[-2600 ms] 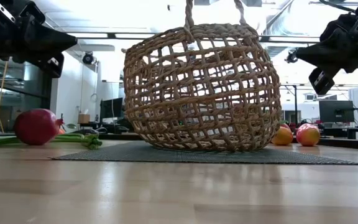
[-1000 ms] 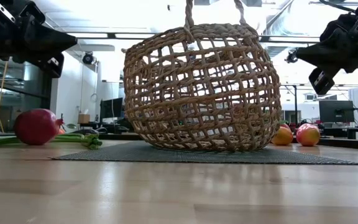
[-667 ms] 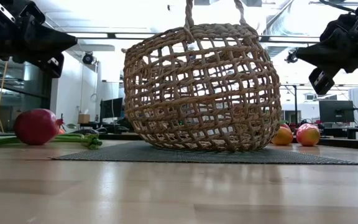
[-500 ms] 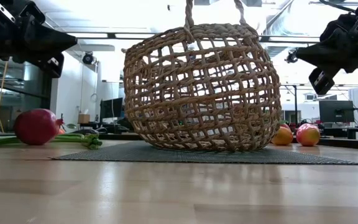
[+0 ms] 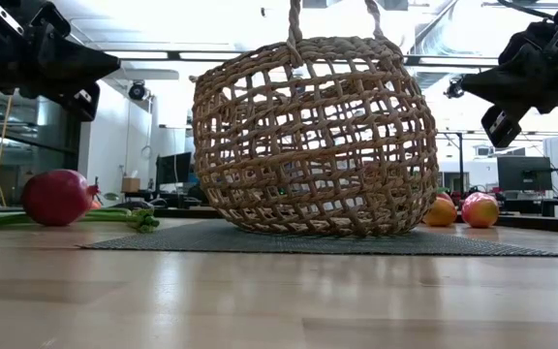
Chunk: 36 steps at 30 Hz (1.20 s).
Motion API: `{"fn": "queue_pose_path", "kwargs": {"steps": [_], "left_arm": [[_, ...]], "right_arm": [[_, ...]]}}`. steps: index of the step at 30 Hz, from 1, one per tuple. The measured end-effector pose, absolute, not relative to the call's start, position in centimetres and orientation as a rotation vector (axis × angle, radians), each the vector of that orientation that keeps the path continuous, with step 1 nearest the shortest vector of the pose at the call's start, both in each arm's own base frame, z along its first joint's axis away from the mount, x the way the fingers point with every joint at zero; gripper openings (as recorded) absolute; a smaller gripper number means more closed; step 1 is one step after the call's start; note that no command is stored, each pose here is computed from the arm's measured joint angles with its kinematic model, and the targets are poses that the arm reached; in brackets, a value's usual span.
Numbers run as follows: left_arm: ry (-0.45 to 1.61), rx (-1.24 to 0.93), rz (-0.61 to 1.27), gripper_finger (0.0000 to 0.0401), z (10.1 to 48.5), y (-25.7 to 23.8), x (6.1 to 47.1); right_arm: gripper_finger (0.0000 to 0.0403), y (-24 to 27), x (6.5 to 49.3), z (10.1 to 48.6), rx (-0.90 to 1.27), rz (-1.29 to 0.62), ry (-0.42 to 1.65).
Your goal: Build produce basket
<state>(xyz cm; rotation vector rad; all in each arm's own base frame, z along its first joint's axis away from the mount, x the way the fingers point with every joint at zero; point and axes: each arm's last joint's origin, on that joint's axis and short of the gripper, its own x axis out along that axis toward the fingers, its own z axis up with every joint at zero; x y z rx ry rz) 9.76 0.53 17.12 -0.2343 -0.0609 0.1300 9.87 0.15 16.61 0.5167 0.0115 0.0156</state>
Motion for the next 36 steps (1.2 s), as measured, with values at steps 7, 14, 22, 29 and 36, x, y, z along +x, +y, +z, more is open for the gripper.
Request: {"fn": "queue_pose_path", "kwargs": {"steps": [7,14,22,29,36], "left_arm": [[-0.061,-0.234,0.13,0.0003,17.13,0.53,9.75],[-0.061,-0.234,0.13,0.0003,17.13,0.53,9.75],[-0.061,-0.234,0.13,0.0003,17.13,0.53,9.75],[-0.061,-0.234,0.13,0.0003,17.13,0.53,9.75],[-0.061,-0.234,0.13,0.0003,17.12,0.53,9.76]], "right_arm": [[0.0,0.15,9.87,16.61,0.517,0.015,0.011],[0.0,0.15,9.87,16.61,0.517,0.015,0.011],[0.0,0.15,9.87,16.6,0.517,0.015,0.012],[0.0,0.15,9.87,16.61,0.535,0.015,0.011],[0.0,0.15,9.87,16.65,0.628,0.016,0.005]]}}
